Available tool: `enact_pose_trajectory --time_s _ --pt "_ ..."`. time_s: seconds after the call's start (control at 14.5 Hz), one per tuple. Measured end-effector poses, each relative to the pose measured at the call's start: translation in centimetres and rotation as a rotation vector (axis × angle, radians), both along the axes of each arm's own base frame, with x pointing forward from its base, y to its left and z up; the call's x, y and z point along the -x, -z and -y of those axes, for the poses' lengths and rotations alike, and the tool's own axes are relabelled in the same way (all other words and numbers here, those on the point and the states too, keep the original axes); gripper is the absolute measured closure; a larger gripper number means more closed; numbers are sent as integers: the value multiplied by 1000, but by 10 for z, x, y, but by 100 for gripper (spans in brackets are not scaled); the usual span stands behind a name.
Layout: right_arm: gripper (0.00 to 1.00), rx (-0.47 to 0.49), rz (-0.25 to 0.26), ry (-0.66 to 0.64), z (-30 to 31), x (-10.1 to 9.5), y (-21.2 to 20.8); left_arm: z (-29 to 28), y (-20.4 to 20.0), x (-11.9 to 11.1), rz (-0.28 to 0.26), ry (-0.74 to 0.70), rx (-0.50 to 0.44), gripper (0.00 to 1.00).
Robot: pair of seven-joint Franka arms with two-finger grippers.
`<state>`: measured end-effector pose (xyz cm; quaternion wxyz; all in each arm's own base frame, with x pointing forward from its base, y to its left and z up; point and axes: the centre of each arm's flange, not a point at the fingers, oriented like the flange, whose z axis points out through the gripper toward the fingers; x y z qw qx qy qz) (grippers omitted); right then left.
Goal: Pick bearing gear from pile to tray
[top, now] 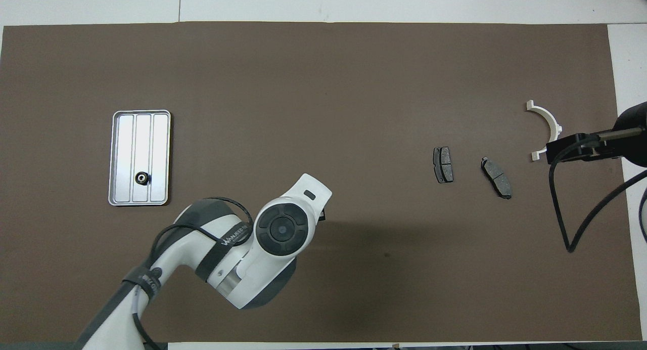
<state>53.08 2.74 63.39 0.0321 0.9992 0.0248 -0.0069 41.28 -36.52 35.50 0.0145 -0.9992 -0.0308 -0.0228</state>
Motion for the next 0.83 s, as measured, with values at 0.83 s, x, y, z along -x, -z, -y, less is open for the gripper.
enact_pose_trajectory --time_s 0.83 --pt "0 -16 48 -3 -3 -8 -1 -295 -63 -115 43 143 36 78"
